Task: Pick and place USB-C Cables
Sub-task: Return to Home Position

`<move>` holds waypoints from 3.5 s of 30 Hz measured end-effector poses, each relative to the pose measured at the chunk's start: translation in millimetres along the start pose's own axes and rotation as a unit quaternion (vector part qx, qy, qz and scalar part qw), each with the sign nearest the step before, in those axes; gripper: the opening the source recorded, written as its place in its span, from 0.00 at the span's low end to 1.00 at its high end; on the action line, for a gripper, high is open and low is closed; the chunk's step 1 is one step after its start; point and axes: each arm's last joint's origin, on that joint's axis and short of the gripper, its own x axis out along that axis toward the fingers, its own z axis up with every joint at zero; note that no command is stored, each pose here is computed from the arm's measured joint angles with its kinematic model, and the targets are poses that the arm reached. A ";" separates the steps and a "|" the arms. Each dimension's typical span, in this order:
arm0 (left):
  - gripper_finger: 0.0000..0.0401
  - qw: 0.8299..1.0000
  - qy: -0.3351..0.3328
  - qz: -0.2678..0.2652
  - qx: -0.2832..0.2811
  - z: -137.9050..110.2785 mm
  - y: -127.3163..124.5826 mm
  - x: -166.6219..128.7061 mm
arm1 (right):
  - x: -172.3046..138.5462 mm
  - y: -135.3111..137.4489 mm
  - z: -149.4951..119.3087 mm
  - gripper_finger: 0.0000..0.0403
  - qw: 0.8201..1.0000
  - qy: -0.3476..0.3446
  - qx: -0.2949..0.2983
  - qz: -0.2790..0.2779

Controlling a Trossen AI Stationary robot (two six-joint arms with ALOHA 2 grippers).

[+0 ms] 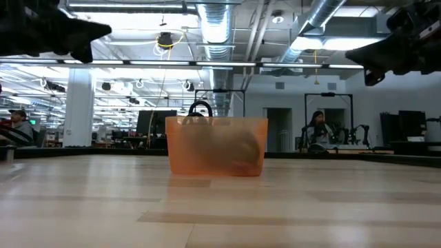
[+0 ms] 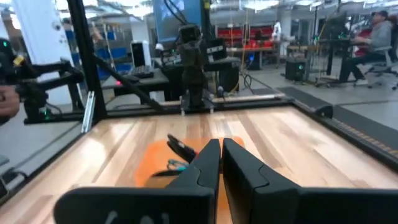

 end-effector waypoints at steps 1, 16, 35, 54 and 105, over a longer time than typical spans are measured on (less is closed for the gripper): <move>0.00 1.000 0.008 -0.001 0.003 -1.7 0.2 -1.9 | 0.0 -0.2 -1.2 0.11 1.000 0.006 0.000 -0.002; 0.00 0.995 0.049 -0.003 0.082 -13.5 0.7 -0.6 | -1.3 -2.2 -15.5 0.11 0.996 0.085 -0.010 -0.016; 0.00 0.994 0.089 0.049 0.047 -17.6 3.6 -1.6 | -1.4 -2.3 -16.2 0.11 0.996 0.089 -0.010 -0.016; 0.00 0.994 0.089 0.050 0.045 -17.2 3.7 -1.7 | -1.5 -2.3 -16.3 0.11 0.996 0.089 -0.010 -0.016; 0.00 0.994 0.089 0.050 0.047 -17.0 3.7 -1.7 | -1.5 -2.3 -16.7 0.11 0.996 0.090 -0.010 -0.016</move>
